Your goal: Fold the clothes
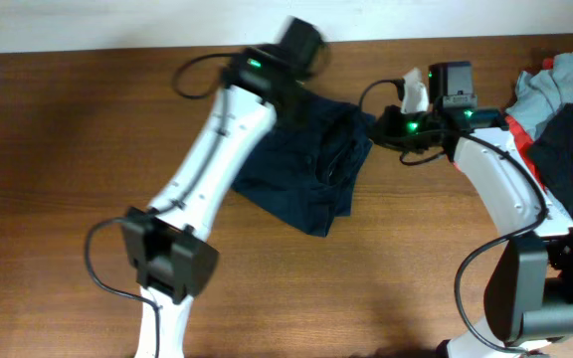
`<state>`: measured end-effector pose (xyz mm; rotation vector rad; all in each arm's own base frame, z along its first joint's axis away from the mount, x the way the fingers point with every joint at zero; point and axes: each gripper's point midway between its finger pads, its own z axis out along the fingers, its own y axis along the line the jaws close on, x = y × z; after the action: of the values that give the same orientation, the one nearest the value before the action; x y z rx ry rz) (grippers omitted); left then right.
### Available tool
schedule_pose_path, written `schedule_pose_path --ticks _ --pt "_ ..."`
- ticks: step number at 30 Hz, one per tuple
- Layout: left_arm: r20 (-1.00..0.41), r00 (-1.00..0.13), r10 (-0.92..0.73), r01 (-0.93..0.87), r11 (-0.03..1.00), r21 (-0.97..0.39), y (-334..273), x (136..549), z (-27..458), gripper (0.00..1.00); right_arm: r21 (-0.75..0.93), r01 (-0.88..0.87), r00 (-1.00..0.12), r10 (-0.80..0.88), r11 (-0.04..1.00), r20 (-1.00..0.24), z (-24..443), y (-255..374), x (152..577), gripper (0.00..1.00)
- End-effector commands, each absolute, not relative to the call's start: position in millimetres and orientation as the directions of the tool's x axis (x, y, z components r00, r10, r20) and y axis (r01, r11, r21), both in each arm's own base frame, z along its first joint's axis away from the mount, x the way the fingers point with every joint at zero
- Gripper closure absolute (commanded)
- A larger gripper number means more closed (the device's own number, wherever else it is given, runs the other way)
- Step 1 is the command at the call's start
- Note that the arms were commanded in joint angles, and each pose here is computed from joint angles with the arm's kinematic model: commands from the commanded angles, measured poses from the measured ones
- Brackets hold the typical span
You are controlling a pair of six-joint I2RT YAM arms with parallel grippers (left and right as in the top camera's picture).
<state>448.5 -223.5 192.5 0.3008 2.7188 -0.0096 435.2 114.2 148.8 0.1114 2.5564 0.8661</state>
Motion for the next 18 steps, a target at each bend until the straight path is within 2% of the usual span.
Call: schedule_pose_path --ticks 1,4,6,10,14,18 --pt "-0.295 -0.952 0.085 0.106 0.993 -0.054 -174 473 152 0.64 0.617 -0.236 -0.886 0.095 0.751 -0.455 161 162 434 0.96" --pt "-0.188 -0.978 0.095 0.132 0.972 -0.194 -172 477 111 0.64 0.570 -0.308 -0.859 0.036 0.762 -0.511 152 197 441 0.96" --pt "-0.094 -0.986 0.134 0.158 0.934 -0.322 -180 474 74 0.65 0.545 -0.288 -0.861 0.035 0.787 -0.507 132 217 447 0.96" --pt "-0.019 -0.972 0.235 0.220 0.872 -0.437 -194 462 32 0.65 0.536 -0.321 -0.862 -0.006 0.781 -0.507 92 244 455 0.95" --pt "0.076 -0.967 0.243 0.191 0.890 -0.414 -186 449 -1 0.65 0.505 -0.082 -0.937 0.106 0.859 -0.333 26 210 454 0.95" --pt "0.143 -0.964 0.223 0.160 0.920 -0.358 -165 442 -14 0.72 0.449 0.277 -0.943 0.329 0.850 -0.041 -6 149 423 0.96"
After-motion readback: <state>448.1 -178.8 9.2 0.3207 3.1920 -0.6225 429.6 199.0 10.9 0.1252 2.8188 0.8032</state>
